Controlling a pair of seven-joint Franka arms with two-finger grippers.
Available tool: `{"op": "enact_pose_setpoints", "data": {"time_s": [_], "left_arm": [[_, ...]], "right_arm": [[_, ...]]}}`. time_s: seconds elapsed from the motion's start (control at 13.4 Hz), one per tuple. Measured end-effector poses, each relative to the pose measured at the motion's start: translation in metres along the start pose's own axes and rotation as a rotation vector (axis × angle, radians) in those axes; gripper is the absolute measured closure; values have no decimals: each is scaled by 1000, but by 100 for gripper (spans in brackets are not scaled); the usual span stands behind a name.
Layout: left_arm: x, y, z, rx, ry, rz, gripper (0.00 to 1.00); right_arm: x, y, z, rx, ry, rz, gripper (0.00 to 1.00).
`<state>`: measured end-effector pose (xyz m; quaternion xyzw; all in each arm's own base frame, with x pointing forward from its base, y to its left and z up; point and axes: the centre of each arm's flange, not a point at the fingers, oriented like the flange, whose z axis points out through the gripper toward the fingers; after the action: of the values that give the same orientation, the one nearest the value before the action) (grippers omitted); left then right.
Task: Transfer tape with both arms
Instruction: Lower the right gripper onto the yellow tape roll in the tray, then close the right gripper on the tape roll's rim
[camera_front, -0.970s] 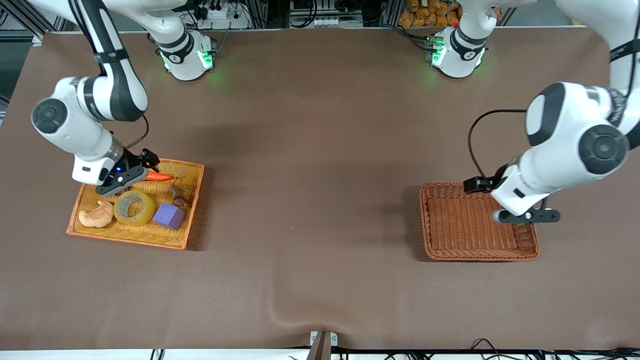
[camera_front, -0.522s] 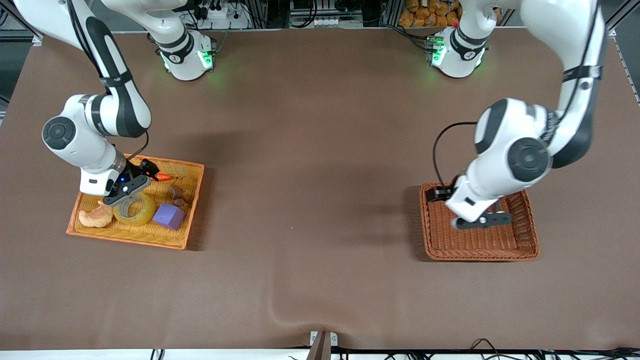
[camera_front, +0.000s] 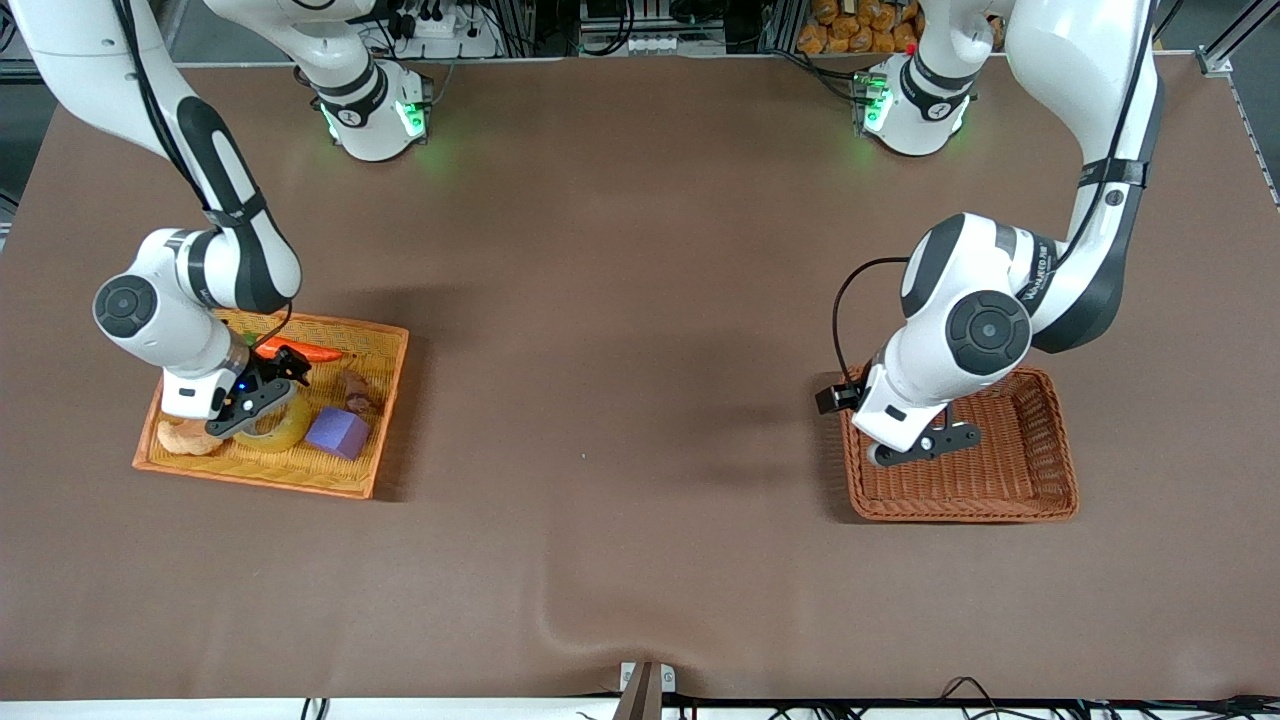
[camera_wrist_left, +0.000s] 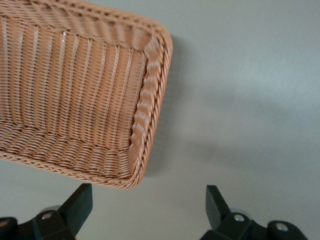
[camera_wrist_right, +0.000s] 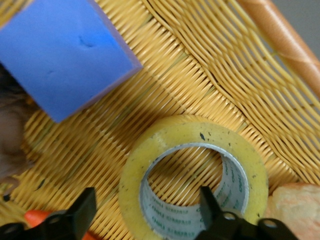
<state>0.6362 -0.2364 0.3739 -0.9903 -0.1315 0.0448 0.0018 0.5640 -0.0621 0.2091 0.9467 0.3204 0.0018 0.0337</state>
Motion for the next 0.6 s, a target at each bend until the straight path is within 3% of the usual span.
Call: {"op": "enact_pose_setpoints", "data": {"time_s": [0.45,0.6], "left_arm": [[-4,24,13,0,-8,-96,0],[-5,31,22,1,-11,-103,0]], "right_arm": [[3,3,15,7,-13,1,78],[7,7,0,21,-25,4,78]]}}
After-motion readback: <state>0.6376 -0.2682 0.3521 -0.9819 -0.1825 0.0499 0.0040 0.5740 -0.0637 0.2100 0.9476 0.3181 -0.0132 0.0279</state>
